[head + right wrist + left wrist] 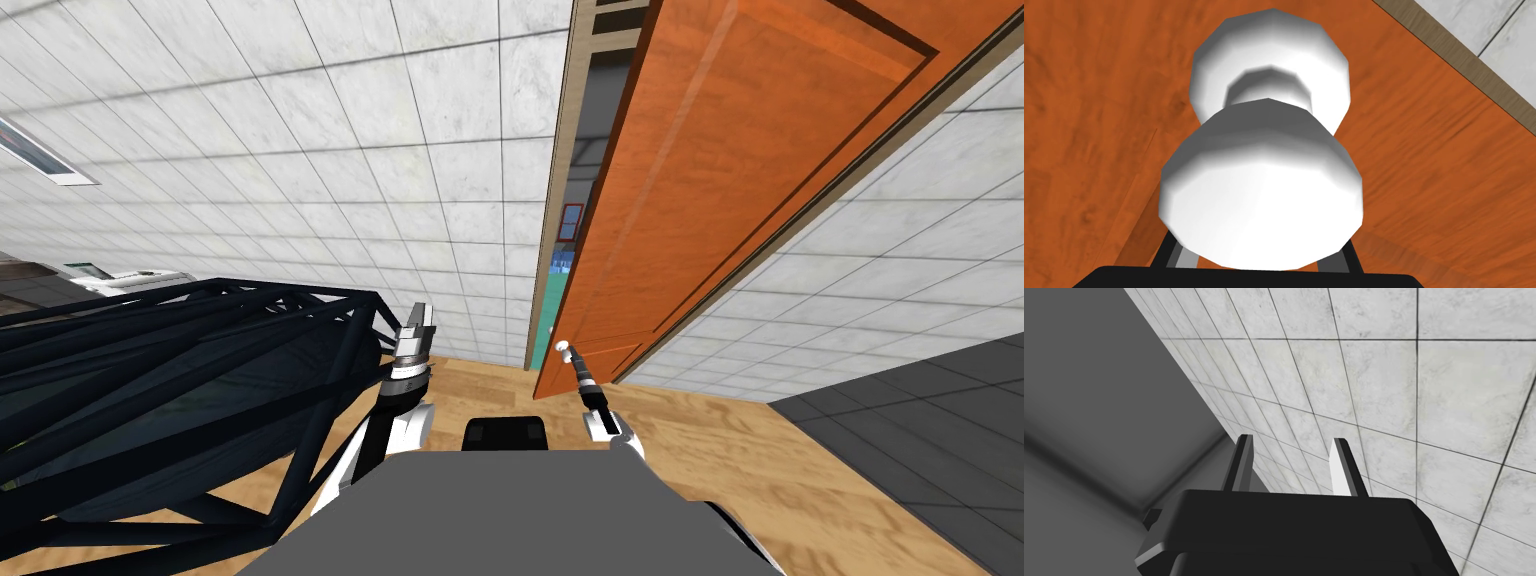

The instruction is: Pull the door open

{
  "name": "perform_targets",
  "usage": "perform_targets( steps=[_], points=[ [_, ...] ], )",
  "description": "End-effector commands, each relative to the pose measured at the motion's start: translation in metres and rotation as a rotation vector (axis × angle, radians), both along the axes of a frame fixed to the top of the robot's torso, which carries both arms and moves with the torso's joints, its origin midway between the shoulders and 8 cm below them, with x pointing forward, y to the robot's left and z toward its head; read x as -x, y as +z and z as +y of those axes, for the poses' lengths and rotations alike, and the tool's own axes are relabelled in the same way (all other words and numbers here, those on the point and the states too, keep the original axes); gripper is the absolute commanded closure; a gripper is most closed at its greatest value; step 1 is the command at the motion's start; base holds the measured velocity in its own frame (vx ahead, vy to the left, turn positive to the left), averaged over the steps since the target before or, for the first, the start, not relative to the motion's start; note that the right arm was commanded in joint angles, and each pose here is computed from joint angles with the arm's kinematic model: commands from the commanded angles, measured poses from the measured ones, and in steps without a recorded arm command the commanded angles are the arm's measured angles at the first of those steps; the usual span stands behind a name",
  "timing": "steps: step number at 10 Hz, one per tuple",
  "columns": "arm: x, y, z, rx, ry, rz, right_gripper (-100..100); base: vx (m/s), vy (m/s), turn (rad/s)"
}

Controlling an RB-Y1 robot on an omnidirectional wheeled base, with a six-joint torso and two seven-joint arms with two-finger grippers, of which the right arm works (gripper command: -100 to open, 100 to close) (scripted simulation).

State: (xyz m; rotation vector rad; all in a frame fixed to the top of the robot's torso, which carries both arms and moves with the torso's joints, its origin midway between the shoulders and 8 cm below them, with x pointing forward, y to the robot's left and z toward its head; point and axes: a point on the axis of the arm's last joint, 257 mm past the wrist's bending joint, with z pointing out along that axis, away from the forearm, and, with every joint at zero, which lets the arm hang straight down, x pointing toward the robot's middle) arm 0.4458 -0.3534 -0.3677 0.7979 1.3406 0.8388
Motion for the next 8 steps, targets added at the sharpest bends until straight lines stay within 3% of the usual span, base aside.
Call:
perform_targets(
  steps=[1,3,4,8],
  points=[
    [0.0015,-0.0049,0.0244,-0.048,0.033,0.006,100,-0.027,-0.029,0.045],
    [0.0015,-0.0049,0.0244,-0.048,0.033,0.006,100,0.0,0.001,-0.007],
    [0.0006,-0.005,0.0249,-0.097,0.032,0.006,100,-0.03,-0.017,0.054],
    [0.0006,-0.005,0.0249,-0.097,0.032,0.006,100,-0.014,-0.007,0.006]
  ],
)
